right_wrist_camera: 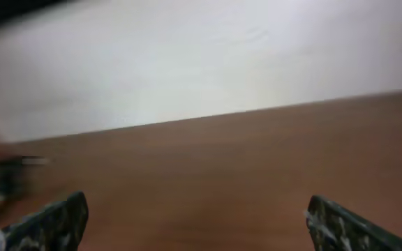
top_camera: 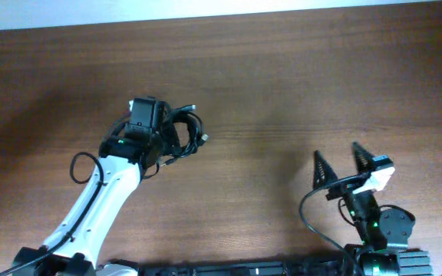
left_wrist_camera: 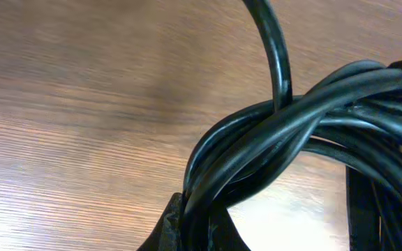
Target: Untangle cables
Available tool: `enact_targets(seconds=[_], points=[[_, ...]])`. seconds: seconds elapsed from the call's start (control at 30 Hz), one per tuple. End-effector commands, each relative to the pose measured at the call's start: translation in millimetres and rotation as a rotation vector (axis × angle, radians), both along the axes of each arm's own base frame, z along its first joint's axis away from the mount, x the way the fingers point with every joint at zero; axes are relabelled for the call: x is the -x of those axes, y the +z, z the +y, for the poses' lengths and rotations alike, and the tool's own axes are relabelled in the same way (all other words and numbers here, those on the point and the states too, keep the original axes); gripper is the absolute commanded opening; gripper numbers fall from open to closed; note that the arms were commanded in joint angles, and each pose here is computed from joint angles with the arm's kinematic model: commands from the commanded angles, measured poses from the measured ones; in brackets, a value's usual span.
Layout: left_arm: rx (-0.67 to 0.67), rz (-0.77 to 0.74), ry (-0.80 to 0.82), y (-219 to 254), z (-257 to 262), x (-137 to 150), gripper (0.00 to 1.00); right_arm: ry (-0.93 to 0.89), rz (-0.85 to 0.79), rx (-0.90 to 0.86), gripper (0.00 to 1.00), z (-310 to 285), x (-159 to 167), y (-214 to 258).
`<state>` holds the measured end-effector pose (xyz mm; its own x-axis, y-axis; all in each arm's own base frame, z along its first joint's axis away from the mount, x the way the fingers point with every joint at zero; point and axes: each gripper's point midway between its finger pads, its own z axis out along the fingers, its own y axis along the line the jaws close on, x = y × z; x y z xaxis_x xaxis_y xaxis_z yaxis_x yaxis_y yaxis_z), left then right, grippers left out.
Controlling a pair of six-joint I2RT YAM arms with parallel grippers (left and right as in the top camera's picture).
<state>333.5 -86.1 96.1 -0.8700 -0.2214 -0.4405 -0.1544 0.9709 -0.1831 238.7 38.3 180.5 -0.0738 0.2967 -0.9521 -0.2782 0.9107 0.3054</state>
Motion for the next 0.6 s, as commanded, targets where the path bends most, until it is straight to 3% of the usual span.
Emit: enact_targets(seconds=[0.0, 0.23, 0.37, 0.57], points=[[0.132, 0.009, 0.058, 9.1, -14.4, -0.9, 0.00, 0.274, 0.091, -0.232, 0.98, 42.4, 19.2, 2.1], [0.354, 0.127, 0.425, 4.9, -20.4, 9.8, 0.00, 0.261, 0.157, -0.275, 0.98, 40.9, 13.9, 4.0], [0.412, 0.167, 0.462, 4.8, -27.5, 13.8, 0.00, 0.273, 0.314, -0.359, 0.98, 43.4, 1.0, 9.3], [0.525, 0.236, 0.557, 6.9, -40.4, 18.5, 0.00, 0.574, 0.527, -0.412, 0.98, 104.3, -12.8, 17.9]])
